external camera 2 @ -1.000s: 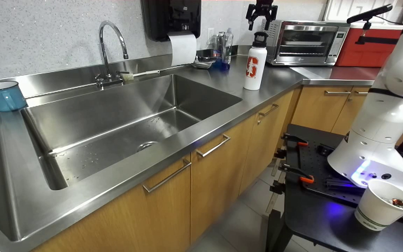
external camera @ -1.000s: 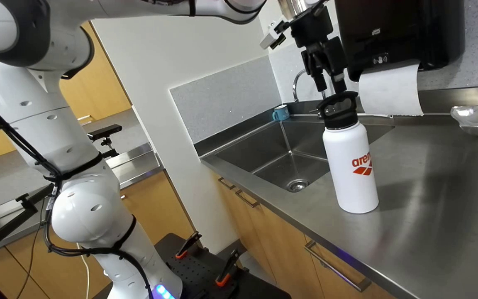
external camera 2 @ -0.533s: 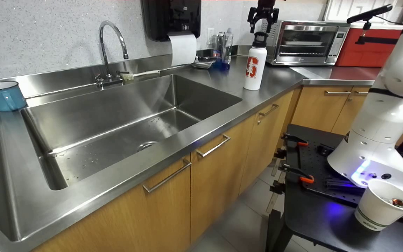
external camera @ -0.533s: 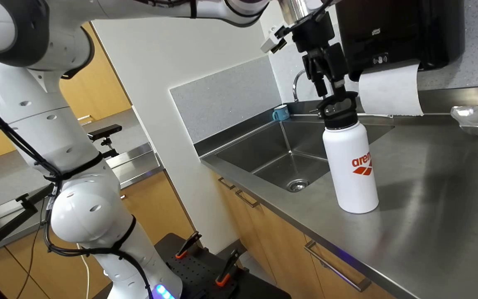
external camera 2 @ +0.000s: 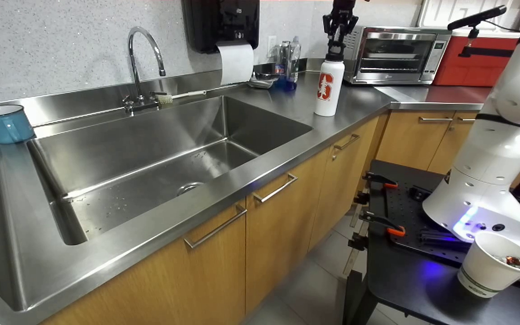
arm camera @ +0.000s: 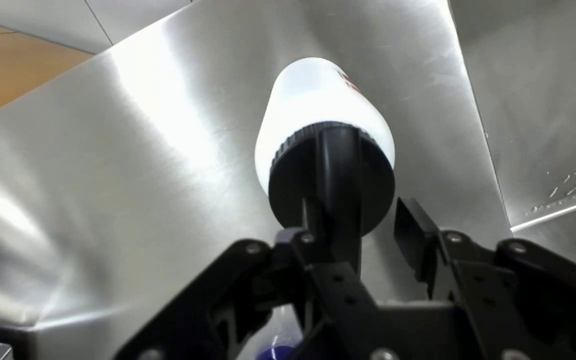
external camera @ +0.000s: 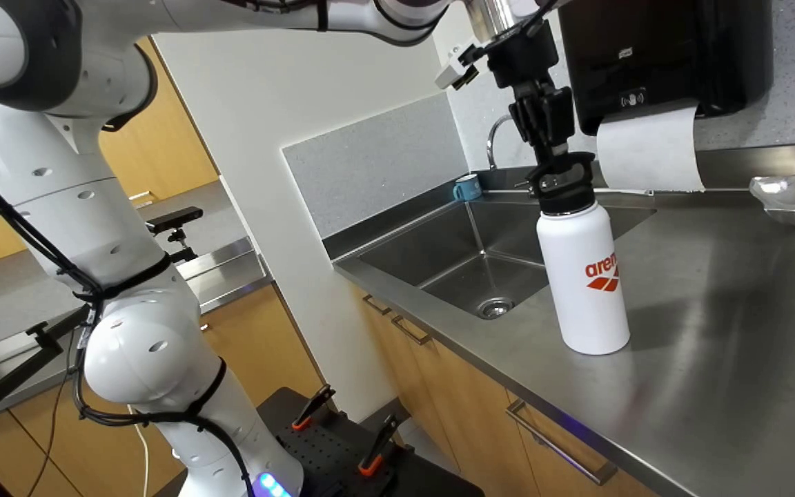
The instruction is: Remove the lid from the flask
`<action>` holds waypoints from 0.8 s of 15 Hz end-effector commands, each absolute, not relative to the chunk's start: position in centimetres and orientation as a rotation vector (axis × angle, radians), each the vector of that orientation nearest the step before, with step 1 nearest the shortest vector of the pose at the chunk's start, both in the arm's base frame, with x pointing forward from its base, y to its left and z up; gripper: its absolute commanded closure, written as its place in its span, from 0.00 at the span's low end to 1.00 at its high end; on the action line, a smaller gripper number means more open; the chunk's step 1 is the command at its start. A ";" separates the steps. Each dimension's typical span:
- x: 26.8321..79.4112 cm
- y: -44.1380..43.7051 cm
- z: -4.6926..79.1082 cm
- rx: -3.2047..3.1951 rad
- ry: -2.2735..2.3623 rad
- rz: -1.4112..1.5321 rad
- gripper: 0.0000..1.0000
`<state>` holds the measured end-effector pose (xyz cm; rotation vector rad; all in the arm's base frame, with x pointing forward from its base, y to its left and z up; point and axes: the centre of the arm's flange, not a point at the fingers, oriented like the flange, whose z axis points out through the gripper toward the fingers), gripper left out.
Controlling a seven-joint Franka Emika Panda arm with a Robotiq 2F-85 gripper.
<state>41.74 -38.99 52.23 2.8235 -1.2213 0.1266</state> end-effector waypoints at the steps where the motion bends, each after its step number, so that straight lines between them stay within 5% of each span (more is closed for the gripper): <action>1: 41.5 -38.9 52.0 2.828 -1.198 0.165 0.88; 3: 41.4 -39.0 52.2 2.826 -1.197 0.168 1.00; 12: 40.2 -38.4 54.5 2.830 -1.166 0.226 0.95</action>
